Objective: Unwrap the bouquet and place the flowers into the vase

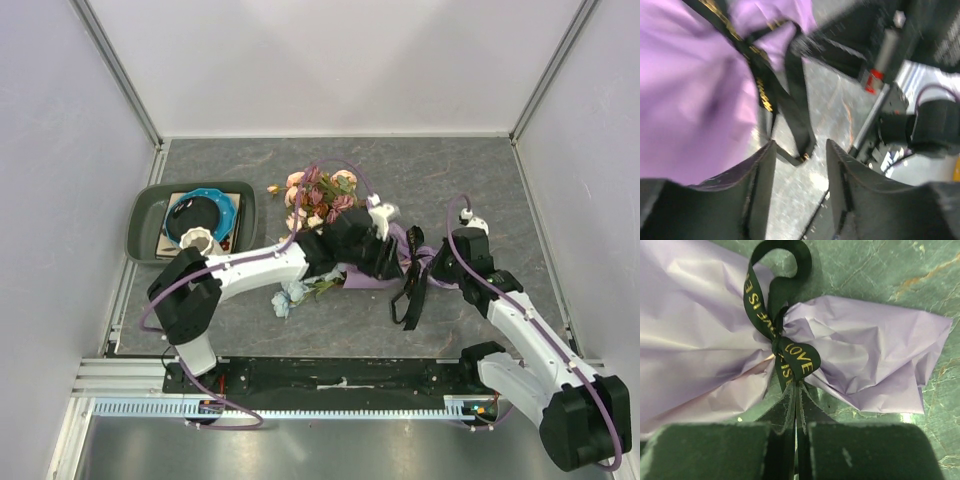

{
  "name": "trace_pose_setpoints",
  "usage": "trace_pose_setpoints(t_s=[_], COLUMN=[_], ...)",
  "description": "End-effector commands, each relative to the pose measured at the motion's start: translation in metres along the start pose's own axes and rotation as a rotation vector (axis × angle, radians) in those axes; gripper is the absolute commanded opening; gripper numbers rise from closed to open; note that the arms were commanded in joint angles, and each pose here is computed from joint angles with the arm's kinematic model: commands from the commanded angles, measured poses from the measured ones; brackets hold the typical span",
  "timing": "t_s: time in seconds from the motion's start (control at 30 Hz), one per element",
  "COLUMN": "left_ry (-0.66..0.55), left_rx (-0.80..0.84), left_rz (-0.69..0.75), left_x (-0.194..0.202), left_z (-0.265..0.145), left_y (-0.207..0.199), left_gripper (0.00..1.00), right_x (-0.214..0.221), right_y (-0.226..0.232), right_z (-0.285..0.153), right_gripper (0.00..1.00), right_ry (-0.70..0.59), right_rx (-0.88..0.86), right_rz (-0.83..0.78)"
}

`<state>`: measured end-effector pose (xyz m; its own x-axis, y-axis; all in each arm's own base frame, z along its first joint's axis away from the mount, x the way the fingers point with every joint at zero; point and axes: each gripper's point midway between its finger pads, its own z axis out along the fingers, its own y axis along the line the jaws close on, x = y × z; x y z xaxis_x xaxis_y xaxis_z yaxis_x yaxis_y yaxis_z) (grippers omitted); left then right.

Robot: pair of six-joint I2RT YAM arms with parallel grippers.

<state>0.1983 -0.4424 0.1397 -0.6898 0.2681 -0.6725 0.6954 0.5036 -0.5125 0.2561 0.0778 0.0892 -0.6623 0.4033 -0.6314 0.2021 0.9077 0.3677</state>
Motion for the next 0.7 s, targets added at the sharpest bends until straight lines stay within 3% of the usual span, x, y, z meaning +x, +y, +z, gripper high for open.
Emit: trace_pose_setpoints(t_s=[0.0,0.07,0.23,0.33,0.67], left_ry=[-0.13,-0.129,-0.08,-0.048,-0.038], left_rx=[0.046,0.036,-0.148,-0.229,-0.239], left_rz=[-0.08,-0.091,-0.148,-0.197,-0.229], left_x=[-0.06,-0.071,-0.049,-0.026,-0.005], left_z=[0.014,0.032,0.075,0.073,0.072], left_y=[0.022,0.03,0.092,0.12,0.139], left_gripper=[0.4,0.31,0.04,0.02,0.02], right_x=[-0.041,-0.056,-0.103,-0.133,-0.211], right_y=[0.013,0.016,0.035,0.045,0.071], right_z=[-0.01,-0.011,-0.025,-0.04,-0.067], right_gripper=[0.0,0.0,0.0,0.0,0.0], right_ry=[-0.118,-0.161,-0.287,-0.389,-0.597], right_rx=[-0.008,0.002,-0.018,-0.032,-0.033], right_rz=[-0.029,-0.032,-0.021,0.005,0.075])
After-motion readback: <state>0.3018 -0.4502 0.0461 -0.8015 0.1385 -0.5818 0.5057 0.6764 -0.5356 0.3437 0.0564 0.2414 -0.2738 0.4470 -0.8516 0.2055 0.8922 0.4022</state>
